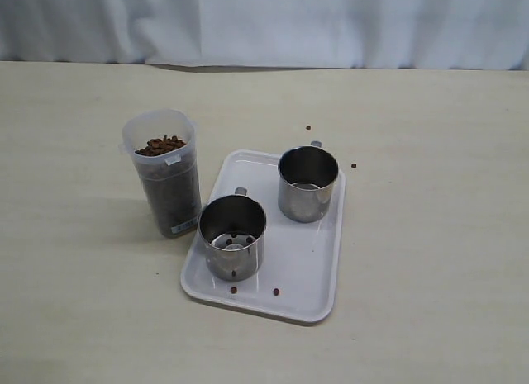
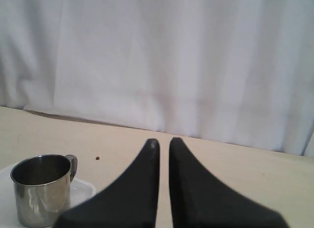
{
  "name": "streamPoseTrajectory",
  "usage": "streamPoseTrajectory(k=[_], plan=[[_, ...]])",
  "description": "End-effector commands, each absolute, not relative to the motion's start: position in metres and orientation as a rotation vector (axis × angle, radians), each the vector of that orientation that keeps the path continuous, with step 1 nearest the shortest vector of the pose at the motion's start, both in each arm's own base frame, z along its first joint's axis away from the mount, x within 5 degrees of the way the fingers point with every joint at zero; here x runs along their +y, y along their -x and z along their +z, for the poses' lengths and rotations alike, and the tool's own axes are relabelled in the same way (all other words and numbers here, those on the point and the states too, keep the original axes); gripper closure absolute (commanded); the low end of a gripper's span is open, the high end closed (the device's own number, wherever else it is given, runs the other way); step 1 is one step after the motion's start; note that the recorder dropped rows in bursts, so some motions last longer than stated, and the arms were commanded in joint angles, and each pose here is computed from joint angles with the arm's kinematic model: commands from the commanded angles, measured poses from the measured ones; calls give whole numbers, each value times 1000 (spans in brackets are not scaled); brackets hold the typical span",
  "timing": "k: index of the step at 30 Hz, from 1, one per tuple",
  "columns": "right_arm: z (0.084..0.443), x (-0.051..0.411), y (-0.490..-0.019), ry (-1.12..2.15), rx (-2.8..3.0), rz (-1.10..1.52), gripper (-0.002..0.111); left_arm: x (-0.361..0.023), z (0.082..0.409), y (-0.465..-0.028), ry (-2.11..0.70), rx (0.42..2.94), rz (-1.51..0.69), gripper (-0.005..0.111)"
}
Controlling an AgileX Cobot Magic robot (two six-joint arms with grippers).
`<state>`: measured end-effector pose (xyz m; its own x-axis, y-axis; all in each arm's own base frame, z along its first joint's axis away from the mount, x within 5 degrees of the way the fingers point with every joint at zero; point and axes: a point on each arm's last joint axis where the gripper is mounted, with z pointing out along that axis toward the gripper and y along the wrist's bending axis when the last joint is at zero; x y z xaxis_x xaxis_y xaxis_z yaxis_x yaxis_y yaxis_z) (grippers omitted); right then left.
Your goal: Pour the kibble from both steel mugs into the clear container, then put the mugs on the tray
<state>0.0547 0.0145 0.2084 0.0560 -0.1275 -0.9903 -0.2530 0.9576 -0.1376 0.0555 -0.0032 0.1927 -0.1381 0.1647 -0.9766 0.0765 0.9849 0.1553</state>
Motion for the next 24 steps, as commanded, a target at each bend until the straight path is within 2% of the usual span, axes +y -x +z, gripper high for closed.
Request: streamPoseTrajectory(k=[1, 11, 16, 24], plan=[[206, 13, -55, 298, 1532, 65, 103, -4, 192, -55, -182, 1709, 64, 107], [206, 8, -56, 236, 1544, -11, 103, -4, 192, -55, -182, 1707, 64, 107], [206, 8, -56, 133, 1557, 94, 103, -4, 192, -55, -182, 1707, 64, 107], [204, 8, -56, 133, 1583, 93, 103, -4, 192, -55, -182, 1707, 64, 107]])
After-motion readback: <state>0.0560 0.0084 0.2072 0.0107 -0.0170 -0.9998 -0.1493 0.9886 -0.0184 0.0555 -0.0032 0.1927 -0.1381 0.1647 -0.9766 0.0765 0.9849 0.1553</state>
